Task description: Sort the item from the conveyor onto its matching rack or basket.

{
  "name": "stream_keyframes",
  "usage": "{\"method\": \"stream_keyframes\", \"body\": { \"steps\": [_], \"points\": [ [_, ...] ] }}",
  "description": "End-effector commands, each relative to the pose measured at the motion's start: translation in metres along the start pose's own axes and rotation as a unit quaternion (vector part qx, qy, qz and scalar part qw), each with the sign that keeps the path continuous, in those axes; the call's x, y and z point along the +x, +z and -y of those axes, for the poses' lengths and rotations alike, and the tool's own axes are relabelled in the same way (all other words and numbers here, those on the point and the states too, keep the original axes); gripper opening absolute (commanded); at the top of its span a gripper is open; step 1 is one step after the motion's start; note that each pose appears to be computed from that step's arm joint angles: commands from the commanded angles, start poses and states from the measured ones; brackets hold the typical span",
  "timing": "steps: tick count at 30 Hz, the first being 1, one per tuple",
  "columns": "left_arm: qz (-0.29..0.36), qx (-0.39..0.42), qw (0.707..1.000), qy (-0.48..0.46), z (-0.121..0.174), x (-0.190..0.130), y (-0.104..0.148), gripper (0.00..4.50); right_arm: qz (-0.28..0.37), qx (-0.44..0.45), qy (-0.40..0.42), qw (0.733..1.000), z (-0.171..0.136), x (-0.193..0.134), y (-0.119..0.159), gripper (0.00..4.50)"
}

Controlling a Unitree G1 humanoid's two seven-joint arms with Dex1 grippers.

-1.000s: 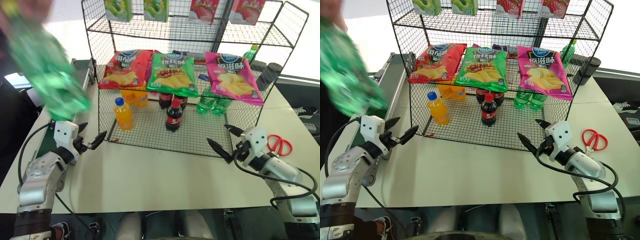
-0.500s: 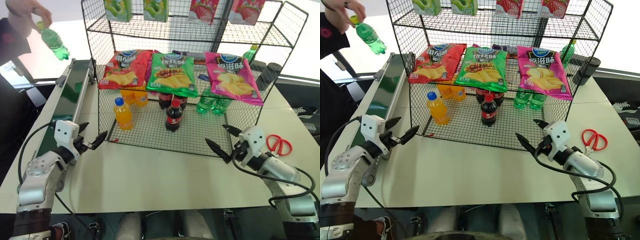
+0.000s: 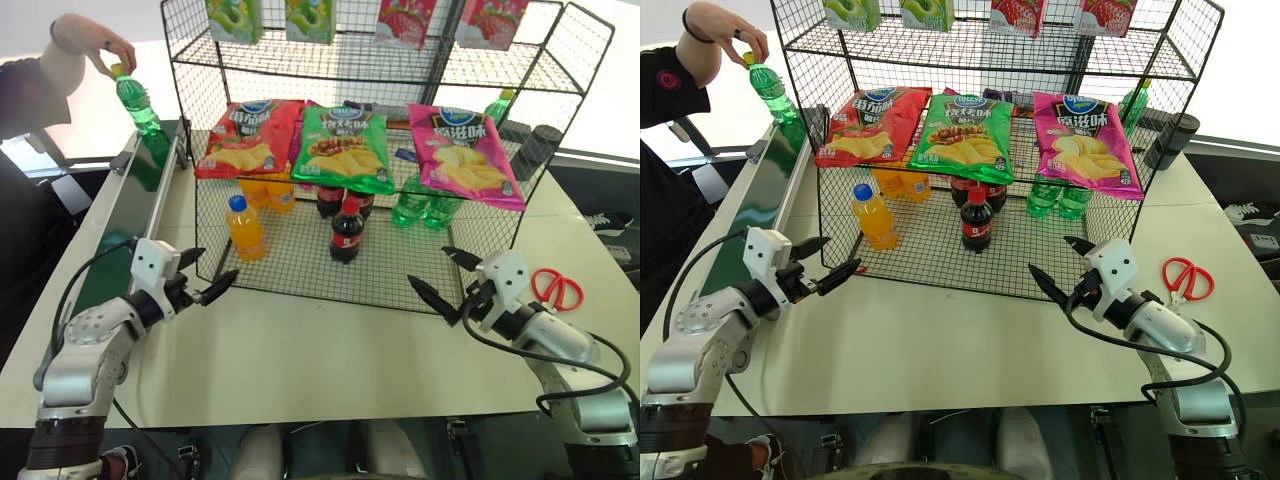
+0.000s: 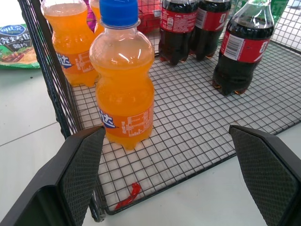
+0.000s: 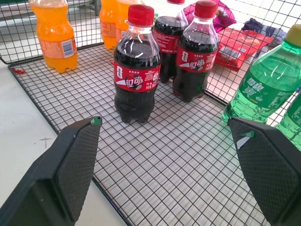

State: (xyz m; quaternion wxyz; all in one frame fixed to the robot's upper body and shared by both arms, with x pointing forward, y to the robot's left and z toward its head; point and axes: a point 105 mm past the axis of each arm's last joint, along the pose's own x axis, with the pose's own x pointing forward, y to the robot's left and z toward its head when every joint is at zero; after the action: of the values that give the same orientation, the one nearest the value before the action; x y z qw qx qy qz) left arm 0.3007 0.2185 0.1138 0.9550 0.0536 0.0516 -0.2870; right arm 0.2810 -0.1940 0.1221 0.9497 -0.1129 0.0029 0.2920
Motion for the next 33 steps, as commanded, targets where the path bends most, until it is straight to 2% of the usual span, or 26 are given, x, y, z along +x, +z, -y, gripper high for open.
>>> {"method": "stream_keyframes", "body": {
  "steps": [1,5,9,12,18,24,33],
  "points": [
    [0.039,-0.005,0.998,0.043,-0.016,-0.010,0.018,4.50,0.026,-0.009,0.005,1.000,-0.003,0.002,0.013,4.46],
    [0.074,-0.027,0.984,0.157,-0.053,-0.027,0.022,4.50,0.031,-0.003,0.022,0.999,-0.009,0.008,0.013,4.46],
    [0.097,-0.042,0.949,0.298,-0.089,-0.052,0.016,4.50,0.044,0.003,0.052,0.998,-0.021,0.020,0.017,4.46],
    [0.105,-0.058,0.929,0.349,-0.100,-0.062,0.009,4.50,0.053,0.006,0.071,0.996,-0.031,0.026,0.021,4.46],
    [0.088,-0.039,0.875,0.474,-0.116,-0.076,-0.013,4.50,0.092,0.023,0.153,0.984,-0.079,0.048,0.038,4.46],
    [0.096,-0.040,0.848,0.520,-0.122,-0.078,-0.019,4.50,0.098,0.035,0.193,0.976,-0.110,0.048,0.042,4.46],
    [0.103,-0.038,0.867,0.487,-0.117,-0.057,-0.017,4.50,0.099,0.043,0.193,0.975,-0.115,0.049,0.042,4.46]
  ]
}}
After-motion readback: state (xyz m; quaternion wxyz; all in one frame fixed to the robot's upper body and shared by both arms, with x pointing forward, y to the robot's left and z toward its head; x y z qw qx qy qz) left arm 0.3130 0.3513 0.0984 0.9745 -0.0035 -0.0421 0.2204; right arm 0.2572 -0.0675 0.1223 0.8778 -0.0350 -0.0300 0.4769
